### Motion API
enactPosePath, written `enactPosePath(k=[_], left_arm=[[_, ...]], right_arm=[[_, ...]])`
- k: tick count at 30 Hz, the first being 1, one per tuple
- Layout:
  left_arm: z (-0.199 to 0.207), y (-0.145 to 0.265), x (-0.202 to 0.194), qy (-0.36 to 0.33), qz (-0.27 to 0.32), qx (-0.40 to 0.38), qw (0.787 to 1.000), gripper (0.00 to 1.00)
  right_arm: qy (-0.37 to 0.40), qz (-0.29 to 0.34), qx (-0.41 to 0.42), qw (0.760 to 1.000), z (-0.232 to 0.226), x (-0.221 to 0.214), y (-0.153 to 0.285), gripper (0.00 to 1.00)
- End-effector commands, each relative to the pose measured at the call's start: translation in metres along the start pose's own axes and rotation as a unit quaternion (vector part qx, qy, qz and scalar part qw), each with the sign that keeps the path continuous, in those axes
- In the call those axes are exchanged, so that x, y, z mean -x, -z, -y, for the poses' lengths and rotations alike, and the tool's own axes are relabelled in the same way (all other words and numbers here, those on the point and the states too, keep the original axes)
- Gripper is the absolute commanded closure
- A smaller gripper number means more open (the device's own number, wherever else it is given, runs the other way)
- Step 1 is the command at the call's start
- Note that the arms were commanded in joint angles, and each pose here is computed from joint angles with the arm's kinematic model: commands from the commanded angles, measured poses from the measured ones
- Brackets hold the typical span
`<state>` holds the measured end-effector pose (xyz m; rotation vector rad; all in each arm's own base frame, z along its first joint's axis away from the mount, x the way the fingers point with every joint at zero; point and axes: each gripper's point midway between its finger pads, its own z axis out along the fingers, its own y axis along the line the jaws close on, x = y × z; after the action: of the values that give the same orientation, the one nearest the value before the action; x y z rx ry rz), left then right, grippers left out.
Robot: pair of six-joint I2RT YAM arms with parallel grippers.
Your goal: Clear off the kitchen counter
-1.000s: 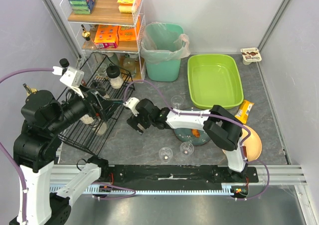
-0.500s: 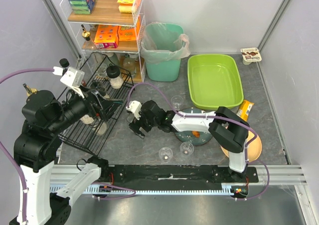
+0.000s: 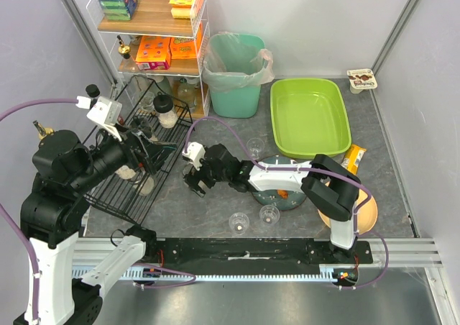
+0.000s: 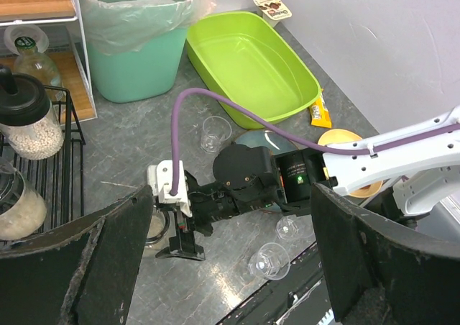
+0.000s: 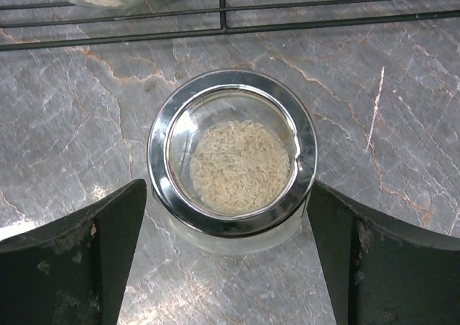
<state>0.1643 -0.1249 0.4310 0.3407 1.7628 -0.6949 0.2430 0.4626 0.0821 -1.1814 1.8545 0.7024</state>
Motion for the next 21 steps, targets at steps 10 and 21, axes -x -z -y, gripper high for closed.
enactPosePath(k=[10,21], left_arm=[[-0.003,0.004,0.003,-0.026,0.01,0.006,1.0,0.05],[0.0,0.014,0.013,-0.029,0.03,0.014,0.999,0.05]], right_arm=[[-0.01,0.015,-0.001,1.0,-0.001,-0.008,-0.018,0.02],[-0.016,0.032,-0.014,0.999,0.003,0.011,-0.021,0.42]])
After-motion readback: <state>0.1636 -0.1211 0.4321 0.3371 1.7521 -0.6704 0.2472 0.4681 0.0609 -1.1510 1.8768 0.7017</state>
